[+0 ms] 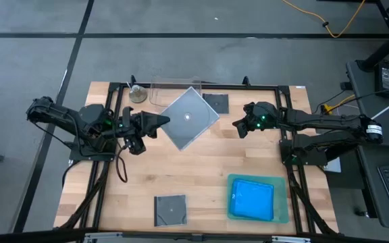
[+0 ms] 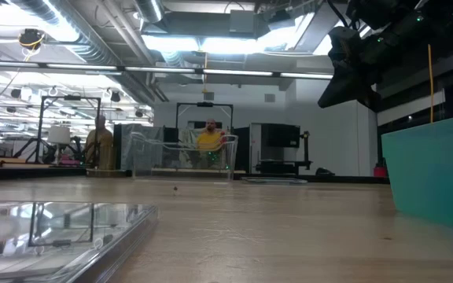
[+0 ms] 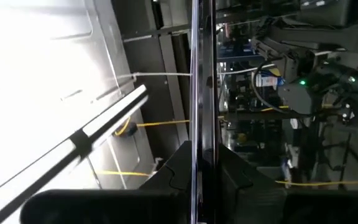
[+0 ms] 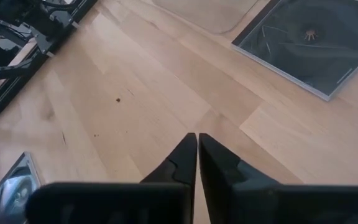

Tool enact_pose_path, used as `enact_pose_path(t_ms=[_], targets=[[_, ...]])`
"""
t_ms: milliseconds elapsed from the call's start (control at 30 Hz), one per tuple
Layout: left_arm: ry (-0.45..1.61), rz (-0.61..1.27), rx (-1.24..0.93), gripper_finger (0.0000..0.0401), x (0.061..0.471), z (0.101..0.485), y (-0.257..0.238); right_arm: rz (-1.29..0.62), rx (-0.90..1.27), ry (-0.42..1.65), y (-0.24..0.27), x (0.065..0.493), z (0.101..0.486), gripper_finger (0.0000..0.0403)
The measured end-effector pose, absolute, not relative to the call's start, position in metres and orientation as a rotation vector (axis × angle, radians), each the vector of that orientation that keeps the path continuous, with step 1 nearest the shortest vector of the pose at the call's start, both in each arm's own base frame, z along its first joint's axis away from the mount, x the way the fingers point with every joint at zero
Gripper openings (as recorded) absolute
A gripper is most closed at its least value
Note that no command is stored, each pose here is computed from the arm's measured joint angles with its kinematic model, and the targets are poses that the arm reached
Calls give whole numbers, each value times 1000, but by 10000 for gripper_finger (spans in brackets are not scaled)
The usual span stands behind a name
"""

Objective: Pick & place jewel cases by type
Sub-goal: Put the middle black cd case into the transparent bin

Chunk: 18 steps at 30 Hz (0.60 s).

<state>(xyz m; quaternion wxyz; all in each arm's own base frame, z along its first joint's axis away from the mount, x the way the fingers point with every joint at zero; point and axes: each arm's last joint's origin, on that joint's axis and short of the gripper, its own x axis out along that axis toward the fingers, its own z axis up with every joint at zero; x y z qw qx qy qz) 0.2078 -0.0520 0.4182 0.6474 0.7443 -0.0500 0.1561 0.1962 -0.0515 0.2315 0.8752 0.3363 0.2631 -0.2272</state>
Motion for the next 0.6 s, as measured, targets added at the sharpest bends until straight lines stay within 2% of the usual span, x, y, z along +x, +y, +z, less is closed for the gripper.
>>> enact_pose_path(t_ms=[333, 600], targets=[[-81, 340, 1743, 20, 208, 416, -54, -475, 702, 549, -51, 196, 231, 8], [-107, 325, 1591, 20, 208, 416, -54, -476, 701, 548, -52, 196, 232, 21]])
